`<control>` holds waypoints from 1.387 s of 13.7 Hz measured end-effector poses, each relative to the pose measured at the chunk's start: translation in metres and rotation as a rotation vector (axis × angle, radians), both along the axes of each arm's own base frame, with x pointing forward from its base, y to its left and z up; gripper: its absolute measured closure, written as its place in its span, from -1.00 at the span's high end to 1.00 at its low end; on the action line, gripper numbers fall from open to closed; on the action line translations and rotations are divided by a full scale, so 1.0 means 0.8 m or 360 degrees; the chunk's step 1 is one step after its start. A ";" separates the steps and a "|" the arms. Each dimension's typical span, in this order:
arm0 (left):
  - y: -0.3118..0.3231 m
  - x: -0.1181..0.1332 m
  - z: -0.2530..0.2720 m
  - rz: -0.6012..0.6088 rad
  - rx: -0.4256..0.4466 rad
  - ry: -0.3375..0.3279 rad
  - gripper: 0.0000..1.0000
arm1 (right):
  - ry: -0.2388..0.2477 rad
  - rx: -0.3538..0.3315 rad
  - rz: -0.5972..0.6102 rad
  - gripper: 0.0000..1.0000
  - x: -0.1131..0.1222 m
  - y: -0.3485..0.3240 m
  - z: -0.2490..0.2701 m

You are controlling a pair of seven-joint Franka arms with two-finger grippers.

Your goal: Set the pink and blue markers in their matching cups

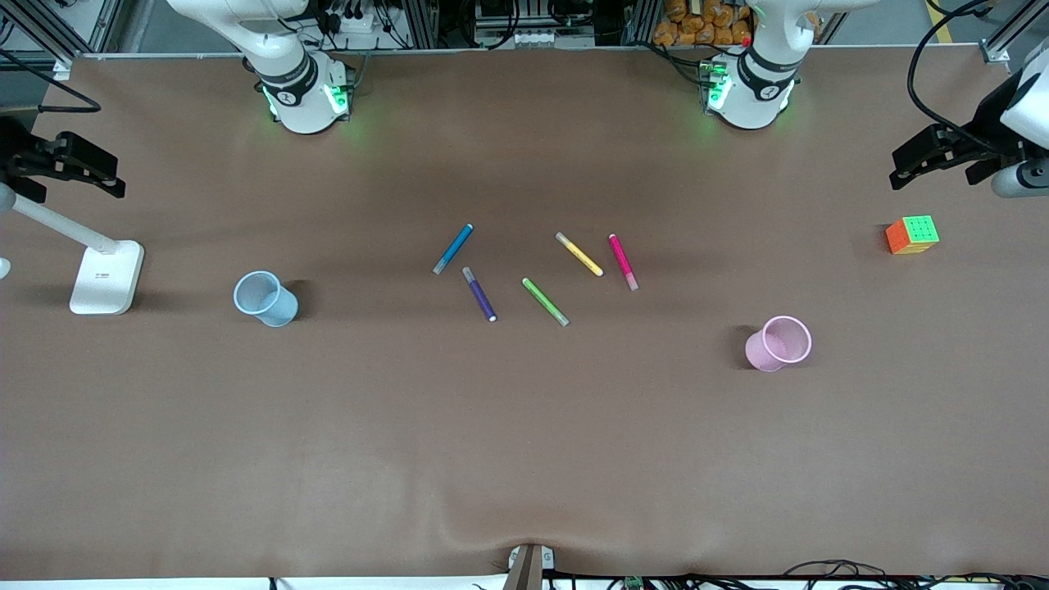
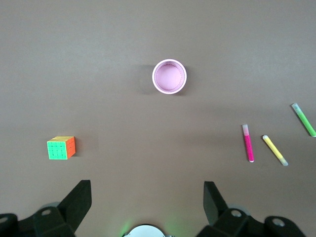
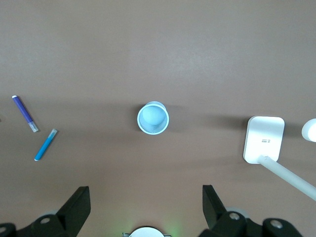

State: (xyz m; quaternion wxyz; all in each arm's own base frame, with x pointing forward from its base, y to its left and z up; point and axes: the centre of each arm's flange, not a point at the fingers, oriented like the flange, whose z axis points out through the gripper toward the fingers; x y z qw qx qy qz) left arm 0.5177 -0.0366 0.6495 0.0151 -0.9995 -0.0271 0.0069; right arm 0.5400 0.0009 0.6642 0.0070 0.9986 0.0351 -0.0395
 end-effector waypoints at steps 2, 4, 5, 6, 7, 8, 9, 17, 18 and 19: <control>0.002 0.000 0.000 0.0006 0.0000 -0.0001 1.00 | 0.0000 0.0000 0.0000 1.00 0.000 0.000 0.000; 0.007 0.002 0.004 0.0016 -0.0001 -0.0012 1.00 | 0.0000 0.0000 0.0000 1.00 0.000 0.000 0.000; 0.007 0.004 0.006 0.0018 -0.0002 -0.0016 1.00 | 0.0000 0.0000 0.0000 1.00 0.000 0.000 0.000; 0.007 0.006 0.008 0.0013 -0.0003 -0.0023 1.00 | 0.0001 -0.0001 -0.0002 1.00 0.000 -0.001 0.000; 0.006 0.010 0.010 0.0001 -0.0004 -0.0031 1.00 | 0.0003 -0.0001 -0.0006 1.00 0.000 -0.002 0.000; 0.004 0.015 0.013 -0.0008 -0.0006 -0.0042 1.00 | 0.0004 -0.0001 -0.0013 1.00 0.000 -0.006 -0.001; 0.002 0.018 0.013 -0.0013 -0.0006 -0.0036 1.00 | 0.0005 -0.0001 -0.0020 1.00 0.000 -0.009 -0.001; -0.002 0.019 -0.011 0.0004 -0.0061 0.0137 1.00 | 0.0011 -0.0001 -0.0025 1.00 0.001 -0.011 -0.003; -0.004 0.022 -0.020 0.0020 -0.0081 0.0170 1.00 | 0.0012 -0.0001 -0.0025 1.00 0.001 -0.011 -0.003; -0.006 0.026 -0.032 0.0028 -0.0097 0.0211 1.00 | 0.0012 -0.0001 -0.0025 1.00 0.001 -0.011 -0.003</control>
